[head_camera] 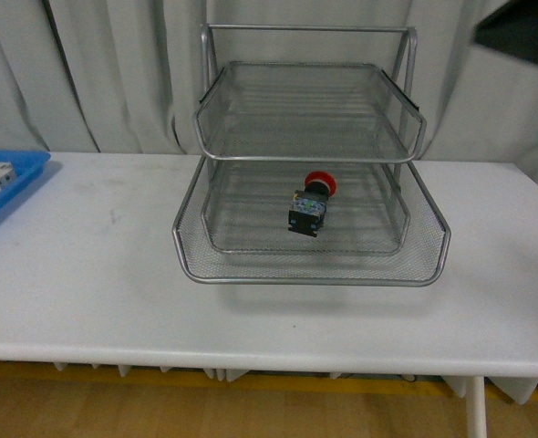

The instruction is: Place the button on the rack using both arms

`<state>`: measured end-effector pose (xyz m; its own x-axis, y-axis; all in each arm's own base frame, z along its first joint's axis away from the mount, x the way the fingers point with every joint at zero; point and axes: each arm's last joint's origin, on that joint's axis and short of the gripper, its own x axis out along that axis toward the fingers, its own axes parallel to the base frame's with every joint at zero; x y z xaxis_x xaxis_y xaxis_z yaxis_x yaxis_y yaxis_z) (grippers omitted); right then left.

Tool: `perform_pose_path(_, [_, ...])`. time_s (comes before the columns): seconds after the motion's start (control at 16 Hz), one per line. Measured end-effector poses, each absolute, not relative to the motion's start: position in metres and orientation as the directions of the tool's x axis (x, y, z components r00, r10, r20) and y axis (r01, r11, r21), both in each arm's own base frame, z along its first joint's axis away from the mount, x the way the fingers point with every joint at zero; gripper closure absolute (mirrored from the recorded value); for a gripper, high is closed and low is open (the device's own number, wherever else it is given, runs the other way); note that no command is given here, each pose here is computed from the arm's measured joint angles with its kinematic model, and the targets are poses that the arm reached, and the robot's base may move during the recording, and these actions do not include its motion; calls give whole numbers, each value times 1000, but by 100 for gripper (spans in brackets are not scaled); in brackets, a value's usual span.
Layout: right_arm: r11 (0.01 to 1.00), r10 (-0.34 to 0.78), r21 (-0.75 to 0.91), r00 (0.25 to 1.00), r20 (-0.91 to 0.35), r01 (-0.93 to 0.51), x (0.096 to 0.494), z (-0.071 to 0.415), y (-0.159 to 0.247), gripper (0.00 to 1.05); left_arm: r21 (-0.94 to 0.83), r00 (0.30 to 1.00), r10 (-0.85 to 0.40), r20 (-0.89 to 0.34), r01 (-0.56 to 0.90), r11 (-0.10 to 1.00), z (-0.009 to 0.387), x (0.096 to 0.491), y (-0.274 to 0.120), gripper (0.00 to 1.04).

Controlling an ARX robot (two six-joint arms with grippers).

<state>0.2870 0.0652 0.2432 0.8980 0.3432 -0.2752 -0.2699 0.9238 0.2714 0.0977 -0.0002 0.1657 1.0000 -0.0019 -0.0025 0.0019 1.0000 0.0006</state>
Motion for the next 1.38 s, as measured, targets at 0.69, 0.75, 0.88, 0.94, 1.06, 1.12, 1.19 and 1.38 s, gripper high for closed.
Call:
perform_pose_path(0.69, [896,435,269,573,-694,-354,331,172,160,103,1,1000,-2,-2,2,1000,166,98,0,7])
perform_pose_path(0.75, [897,424,249,547,-722,-366,327,162,165,103,1,1000,-2,-2,2,1000,166,98,0,7])
perform_pose_path(0.88, [896,411,230,519,-749,-379,323,149,169,103,1,1000,-2,-2,2,1000,166,98,0,7])
perform_pose_path(0.94, [896,407,223,512,-757,-384,322,145,169,103,1,1000,-2,-2,2,1000,166,98,0,7])
perform_pose_path(1.06, [897,392,204,492,-778,-392,323,134,171,103,1,1000,-2,-2,2,1000,166,98,0,7])
perform_pose_path(1.12, [897,387,199,486,-784,-394,324,128,172,103,1,1000,-2,-2,2,1000,166,98,0,7])
perform_pose_path(1.19, [898,384,196,480,-788,-395,325,124,172,103,1,1000,-2,-2,2,1000,166,98,0,7])
perform_pose_path(1.38, [898,378,194,469,-798,-395,332,112,176,103,1,1000,-2,-2,2,1000,166,98,0,7])
